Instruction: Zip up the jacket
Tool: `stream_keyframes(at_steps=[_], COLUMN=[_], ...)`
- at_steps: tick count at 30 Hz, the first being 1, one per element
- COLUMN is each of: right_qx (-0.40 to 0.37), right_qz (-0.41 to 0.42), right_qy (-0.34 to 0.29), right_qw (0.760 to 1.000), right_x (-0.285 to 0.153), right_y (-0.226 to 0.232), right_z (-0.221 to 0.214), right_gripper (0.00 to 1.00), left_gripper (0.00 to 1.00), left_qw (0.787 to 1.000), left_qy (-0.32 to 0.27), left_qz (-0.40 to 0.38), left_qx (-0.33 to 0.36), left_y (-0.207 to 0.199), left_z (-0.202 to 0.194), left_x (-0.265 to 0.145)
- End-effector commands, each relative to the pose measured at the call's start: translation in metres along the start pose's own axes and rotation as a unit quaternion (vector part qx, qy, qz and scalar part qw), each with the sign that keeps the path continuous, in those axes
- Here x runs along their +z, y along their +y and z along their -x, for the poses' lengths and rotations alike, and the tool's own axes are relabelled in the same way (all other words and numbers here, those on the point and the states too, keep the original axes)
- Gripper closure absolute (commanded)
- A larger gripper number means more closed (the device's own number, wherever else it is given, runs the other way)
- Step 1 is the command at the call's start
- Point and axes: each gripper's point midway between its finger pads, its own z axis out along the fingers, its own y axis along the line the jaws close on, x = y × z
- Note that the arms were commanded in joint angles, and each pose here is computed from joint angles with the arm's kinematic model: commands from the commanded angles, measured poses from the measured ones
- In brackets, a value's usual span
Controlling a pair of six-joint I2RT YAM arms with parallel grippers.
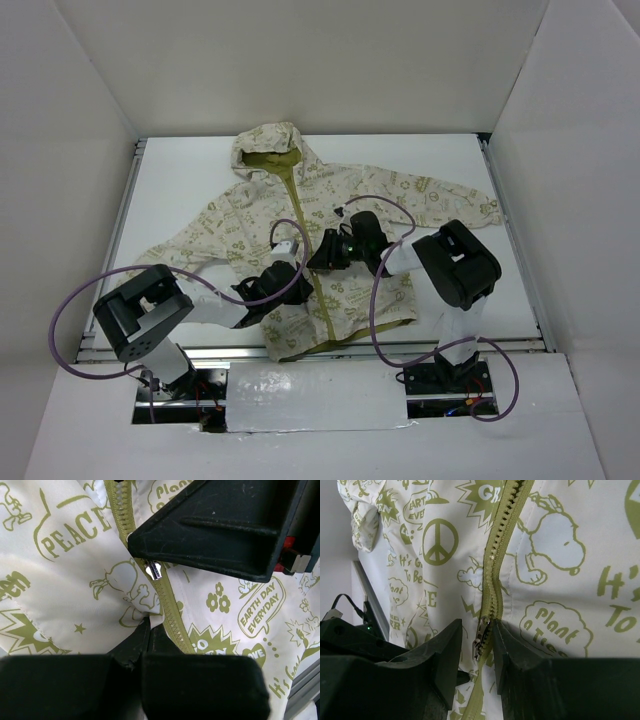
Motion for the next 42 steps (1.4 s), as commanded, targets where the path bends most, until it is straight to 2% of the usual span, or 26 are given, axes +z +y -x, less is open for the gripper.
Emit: stream_keyframes(at_steps=[1,13,21,23,28,31,42], right_qx=[-0.032,-0.03,-0.022,-0.023,-0.027,-0.029,-0.023], right_qz=[0.012,0.026,0.018,0.017,0.013,0.01,-0.008], right_qy=[-0.012,-0.007,-0.04,-0.028,-0.061,-0.032,-0.004], right_qw=[0.999,0.999,0.999,0.999,0.998,0.999,1.0], right_x=[0.0,0.005,0.008,0.009,0.003,0.009,0.014], right_y=[0.013,0.017,0.019,0.02,0.022,0.02,-0.003], right_z=[0.015,0.016,0.034,0.032,0.041,0.037,0.015], right_gripper=[0.61,0.59,0.55,0.55,0.54,0.54,0.54], left_gripper=[1.0,1.0,1.0,1.0,1.0,1.0,1.0], left_qw=[0.995,0.994,0.994,0.994,0.994,0.994,0.994], left_qy=[0.085,0.094,0.097,0.097,0.097,0.097,0.092], left_qz=[0.044,0.039,0.022,0.021,0.014,0.015,0.023], left_qx=[0.034,0.038,0.045,0.046,0.05,0.051,0.055], left_y=[0.037,0.036,0.032,0.032,0.031,0.033,0.034], left_z=[-0.049,-0.053,-0.055,-0.055,-0.054,-0.056,-0.05], left_x=[-0.007,-0.005,-0.006,-0.007,-0.009,-0.011,-0.014])
